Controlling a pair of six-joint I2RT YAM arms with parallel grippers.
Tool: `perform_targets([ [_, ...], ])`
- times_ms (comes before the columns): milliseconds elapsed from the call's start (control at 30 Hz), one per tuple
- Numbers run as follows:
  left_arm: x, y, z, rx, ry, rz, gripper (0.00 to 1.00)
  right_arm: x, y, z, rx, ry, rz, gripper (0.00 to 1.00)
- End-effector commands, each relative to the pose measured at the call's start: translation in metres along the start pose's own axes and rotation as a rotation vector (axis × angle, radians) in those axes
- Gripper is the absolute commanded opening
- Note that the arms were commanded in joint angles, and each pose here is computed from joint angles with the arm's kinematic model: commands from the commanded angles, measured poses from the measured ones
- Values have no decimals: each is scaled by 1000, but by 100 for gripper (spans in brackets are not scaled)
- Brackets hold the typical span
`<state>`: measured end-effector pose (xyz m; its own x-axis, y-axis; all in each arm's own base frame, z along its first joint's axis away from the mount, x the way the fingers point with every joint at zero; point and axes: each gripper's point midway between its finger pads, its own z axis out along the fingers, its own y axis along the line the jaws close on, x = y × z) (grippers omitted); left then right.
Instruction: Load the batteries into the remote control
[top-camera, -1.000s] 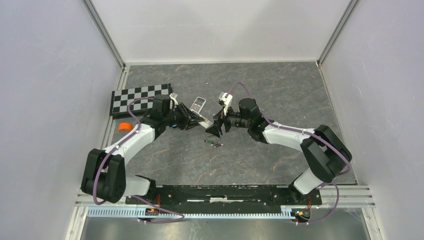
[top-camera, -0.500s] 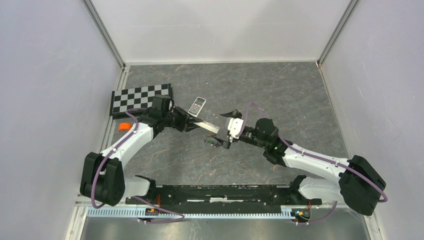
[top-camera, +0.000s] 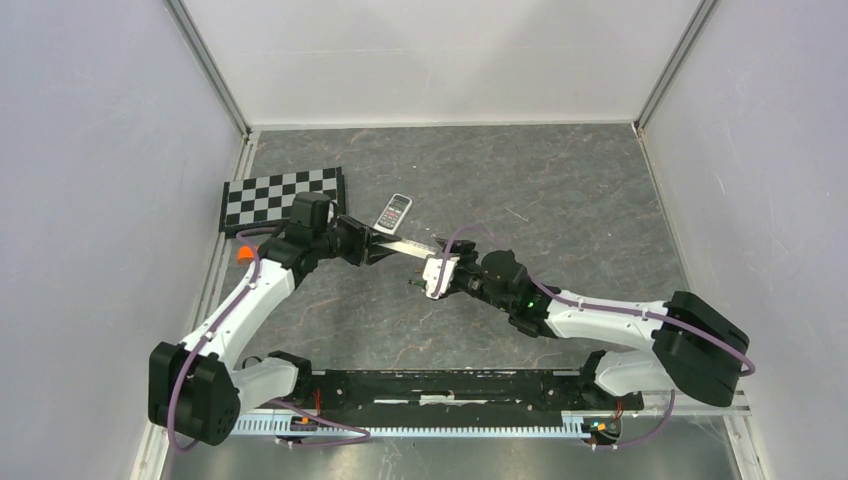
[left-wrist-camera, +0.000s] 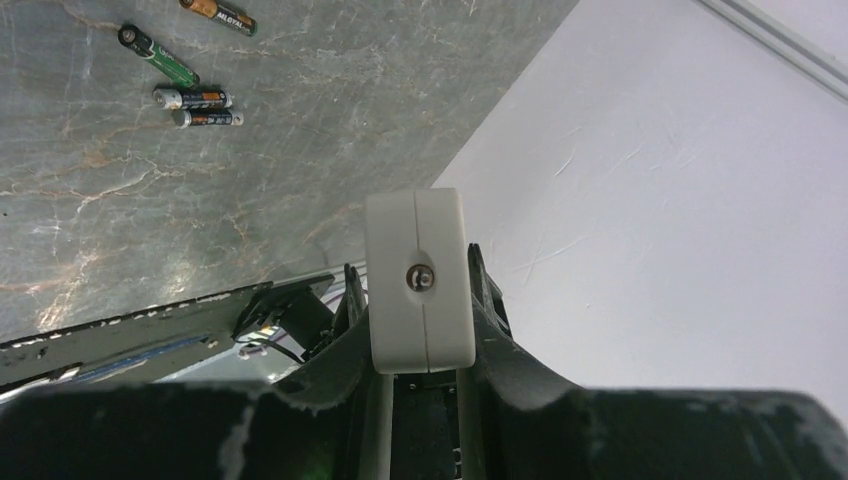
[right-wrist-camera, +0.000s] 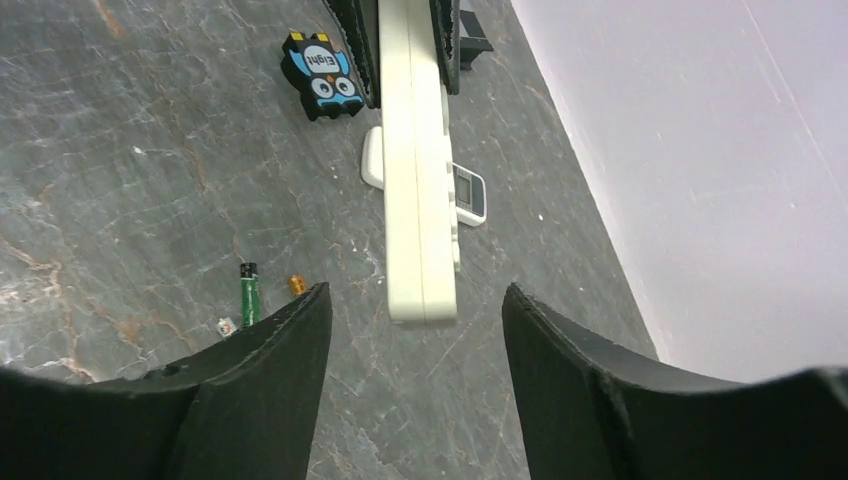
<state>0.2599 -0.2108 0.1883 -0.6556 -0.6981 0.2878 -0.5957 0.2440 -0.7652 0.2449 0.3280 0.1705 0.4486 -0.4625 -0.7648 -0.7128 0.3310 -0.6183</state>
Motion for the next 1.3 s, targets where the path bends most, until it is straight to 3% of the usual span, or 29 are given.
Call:
perform_targets([
  [0,6,-16,-12,37,1,-50,2,-24,-26,8,88,-28,-60,66],
  [367,7,-10,-15,26,-4,-55,2,-44,-26,15,80,-115,-62,61],
  [567,8,-9,-16,21,-8,-45,2,-46,-26,19,80,-120,-58,42],
  [667,8,-9,-17,21,-9,-41,2,-49,-26,21,74,-122,-54,24],
  [767,7,-11,-18,29,-19,-21,24,-52,-28,22,76,-126,-42,7],
  [867,4,-19,-22,51,-50,43,71,-59,-32,21,89,-144,-4,3],
  [933,1,-26,-23,69,-68,110,94,-63,-38,19,108,-157,31,2],
  [967,0,-32,-25,90,-76,171,100,-66,-41,18,121,-164,63,1],
  [1100,-10,-49,-33,128,-124,353,100,-70,-66,13,189,-174,296,0],
  [1267,-10,-102,-69,311,-259,683,100,-68,-97,14,193,-112,612,1],
])
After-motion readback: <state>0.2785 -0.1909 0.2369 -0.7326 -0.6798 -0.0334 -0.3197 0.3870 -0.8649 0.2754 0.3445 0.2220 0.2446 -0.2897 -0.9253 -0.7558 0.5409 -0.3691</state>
